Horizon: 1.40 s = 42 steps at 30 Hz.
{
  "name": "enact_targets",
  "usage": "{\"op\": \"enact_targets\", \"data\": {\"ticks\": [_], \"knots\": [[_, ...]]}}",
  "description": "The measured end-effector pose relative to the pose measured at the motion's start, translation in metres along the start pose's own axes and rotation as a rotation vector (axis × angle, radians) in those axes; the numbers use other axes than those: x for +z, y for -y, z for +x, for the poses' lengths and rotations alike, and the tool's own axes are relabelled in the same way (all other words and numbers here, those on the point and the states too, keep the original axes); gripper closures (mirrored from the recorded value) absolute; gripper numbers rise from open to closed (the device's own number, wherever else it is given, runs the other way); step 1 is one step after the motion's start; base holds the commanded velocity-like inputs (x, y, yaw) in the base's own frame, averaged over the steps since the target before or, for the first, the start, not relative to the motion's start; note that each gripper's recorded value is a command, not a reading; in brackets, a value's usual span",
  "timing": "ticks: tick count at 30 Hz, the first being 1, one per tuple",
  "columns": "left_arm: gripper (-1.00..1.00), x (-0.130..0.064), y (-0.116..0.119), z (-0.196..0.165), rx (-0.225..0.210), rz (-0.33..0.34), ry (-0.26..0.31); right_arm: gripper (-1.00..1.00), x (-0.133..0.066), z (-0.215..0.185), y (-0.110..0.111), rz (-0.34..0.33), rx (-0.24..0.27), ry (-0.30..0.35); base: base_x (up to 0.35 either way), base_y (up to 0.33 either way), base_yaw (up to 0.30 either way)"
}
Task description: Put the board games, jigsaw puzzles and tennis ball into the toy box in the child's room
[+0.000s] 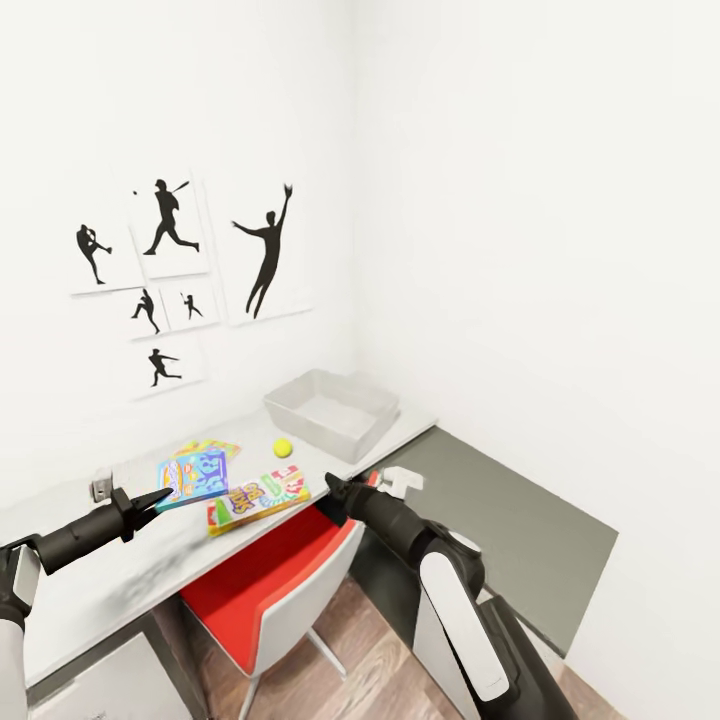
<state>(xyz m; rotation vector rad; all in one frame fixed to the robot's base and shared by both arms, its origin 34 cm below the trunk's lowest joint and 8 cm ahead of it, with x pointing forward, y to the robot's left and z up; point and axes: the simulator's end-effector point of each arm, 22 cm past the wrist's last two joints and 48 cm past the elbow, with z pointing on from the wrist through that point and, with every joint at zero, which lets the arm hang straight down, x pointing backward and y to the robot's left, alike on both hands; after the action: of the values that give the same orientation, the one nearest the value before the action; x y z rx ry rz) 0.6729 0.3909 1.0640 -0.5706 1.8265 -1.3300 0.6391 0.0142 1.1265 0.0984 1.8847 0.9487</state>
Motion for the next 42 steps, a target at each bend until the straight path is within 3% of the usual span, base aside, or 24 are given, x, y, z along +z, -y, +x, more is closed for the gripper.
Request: {"op": "enact_targets", "data": {"ticks": [7,42], "knots": [[1.0,0.0,0.0017,-0.0004,-0.001,0.004,0.002,-1.0,-0.0007,-0.0016,0.0004,0.001,0.0,0.003,0.105,-0.09,0.228],[1.0,0.0012,0.002,0.0006,-0.002,0.006,0.001,-1.0,-0.0011,-0.0024,0.0004,0.001,-0.001,0.004,0.057,-0.015,0.049]]}}
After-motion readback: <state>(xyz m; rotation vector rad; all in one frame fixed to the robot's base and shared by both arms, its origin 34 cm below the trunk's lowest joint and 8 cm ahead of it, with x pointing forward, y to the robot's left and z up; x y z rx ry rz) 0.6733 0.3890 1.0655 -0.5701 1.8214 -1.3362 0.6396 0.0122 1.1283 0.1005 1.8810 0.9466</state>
